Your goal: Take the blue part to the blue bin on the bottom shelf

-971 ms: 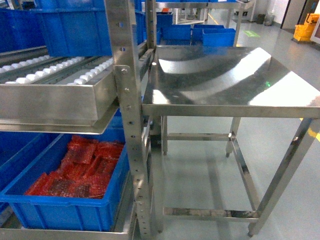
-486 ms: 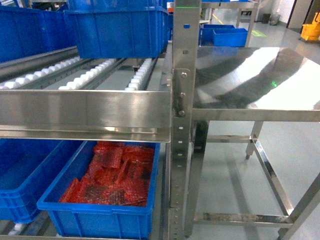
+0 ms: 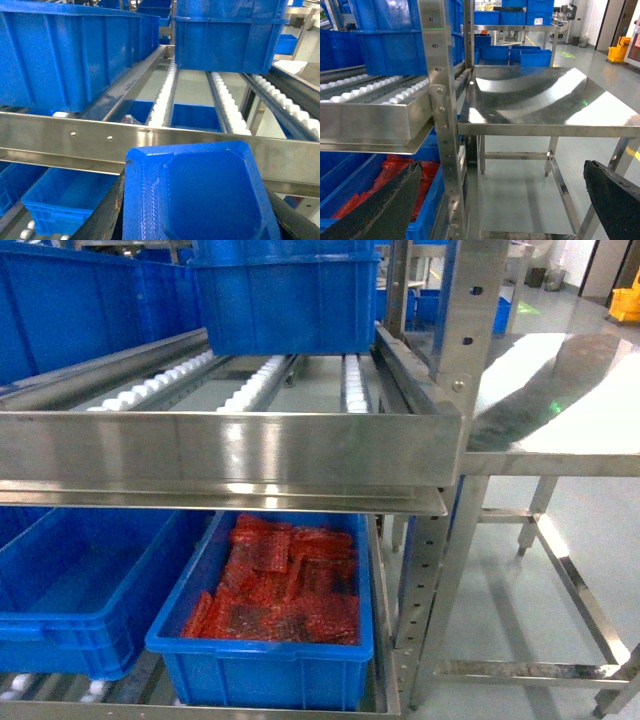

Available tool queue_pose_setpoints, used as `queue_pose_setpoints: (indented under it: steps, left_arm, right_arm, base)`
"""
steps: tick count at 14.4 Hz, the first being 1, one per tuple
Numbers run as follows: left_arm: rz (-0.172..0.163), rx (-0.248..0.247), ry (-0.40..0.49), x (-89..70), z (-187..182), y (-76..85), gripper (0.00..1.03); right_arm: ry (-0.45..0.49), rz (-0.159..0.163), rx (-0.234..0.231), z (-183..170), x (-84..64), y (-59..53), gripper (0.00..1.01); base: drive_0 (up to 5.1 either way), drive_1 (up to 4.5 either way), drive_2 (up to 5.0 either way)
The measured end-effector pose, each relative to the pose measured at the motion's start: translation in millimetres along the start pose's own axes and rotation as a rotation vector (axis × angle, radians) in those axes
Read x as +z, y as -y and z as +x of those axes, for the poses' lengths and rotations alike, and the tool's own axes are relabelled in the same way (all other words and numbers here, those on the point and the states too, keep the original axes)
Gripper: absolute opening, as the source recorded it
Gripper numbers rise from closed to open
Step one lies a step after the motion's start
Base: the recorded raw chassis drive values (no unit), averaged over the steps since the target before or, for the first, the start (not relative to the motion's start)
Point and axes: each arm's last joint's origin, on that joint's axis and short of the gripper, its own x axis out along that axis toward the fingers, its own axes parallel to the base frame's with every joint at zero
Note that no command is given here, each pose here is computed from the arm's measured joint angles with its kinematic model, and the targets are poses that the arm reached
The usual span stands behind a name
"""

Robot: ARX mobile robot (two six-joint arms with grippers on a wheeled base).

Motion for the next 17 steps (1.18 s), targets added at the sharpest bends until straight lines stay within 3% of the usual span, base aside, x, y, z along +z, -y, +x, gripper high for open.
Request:
queue_pose_setpoints:
  steps: [17]
  left_arm:
    - [0.000,0.000,0.000,-0.1,0.1,0.0,0.44]
  right_arm:
    - [0.002,0.000,0.000,0.0,0.2,0.0,0.98]
  base:
    - [-4.7,2.17,2.4]
